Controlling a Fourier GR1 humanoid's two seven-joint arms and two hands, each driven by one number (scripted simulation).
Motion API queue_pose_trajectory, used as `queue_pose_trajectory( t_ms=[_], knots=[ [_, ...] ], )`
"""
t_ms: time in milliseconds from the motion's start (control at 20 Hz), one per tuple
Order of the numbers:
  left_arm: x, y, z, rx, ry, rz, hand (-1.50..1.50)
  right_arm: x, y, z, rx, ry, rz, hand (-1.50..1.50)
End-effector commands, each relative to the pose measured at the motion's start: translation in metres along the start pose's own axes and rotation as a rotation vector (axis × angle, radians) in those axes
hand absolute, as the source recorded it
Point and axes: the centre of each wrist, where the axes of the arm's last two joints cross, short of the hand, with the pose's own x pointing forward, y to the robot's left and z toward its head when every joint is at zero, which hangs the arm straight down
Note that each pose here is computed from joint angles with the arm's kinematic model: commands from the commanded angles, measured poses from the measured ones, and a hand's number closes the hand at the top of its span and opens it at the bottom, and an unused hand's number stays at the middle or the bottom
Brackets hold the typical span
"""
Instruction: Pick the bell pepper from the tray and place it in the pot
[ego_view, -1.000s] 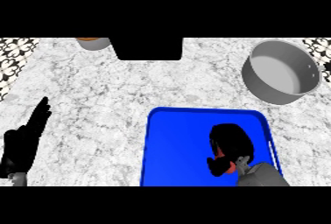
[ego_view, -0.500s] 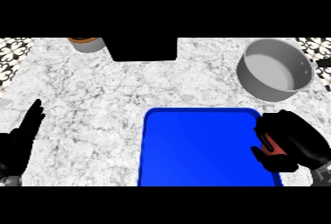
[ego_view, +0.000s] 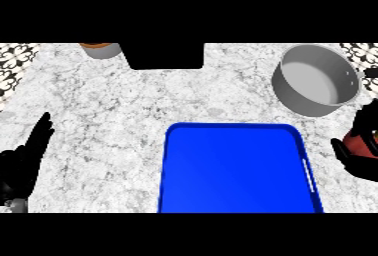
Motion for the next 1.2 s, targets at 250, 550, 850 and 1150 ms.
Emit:
queue_pose_trajectory(
  t_ms=[250,550,850,1150],
  knots=[
    [0.007,0.002,-0.008,-0.006,-0.012,-0.001,0.0,-0.06,-0.073,-0.024,-0.159,0.047,-0.168,1.5],
    [0.024,-0.005,-0.01,-0.032,-0.02,0.009,0.0,-0.095,-0.054,-0.066,-0.168,0.068,-0.184,1.5],
    [0.01,-0.019,-0.004,-0.042,-0.03,0.012,0.0,-0.126,-0.03,-0.096,-0.155,0.097,-0.151,1.5],
    [0.015,-0.023,-0.018,-0.062,-0.032,0.012,0.0,-0.129,-0.011,-0.133,-0.083,0.086,-0.139,1.5]
  ],
)
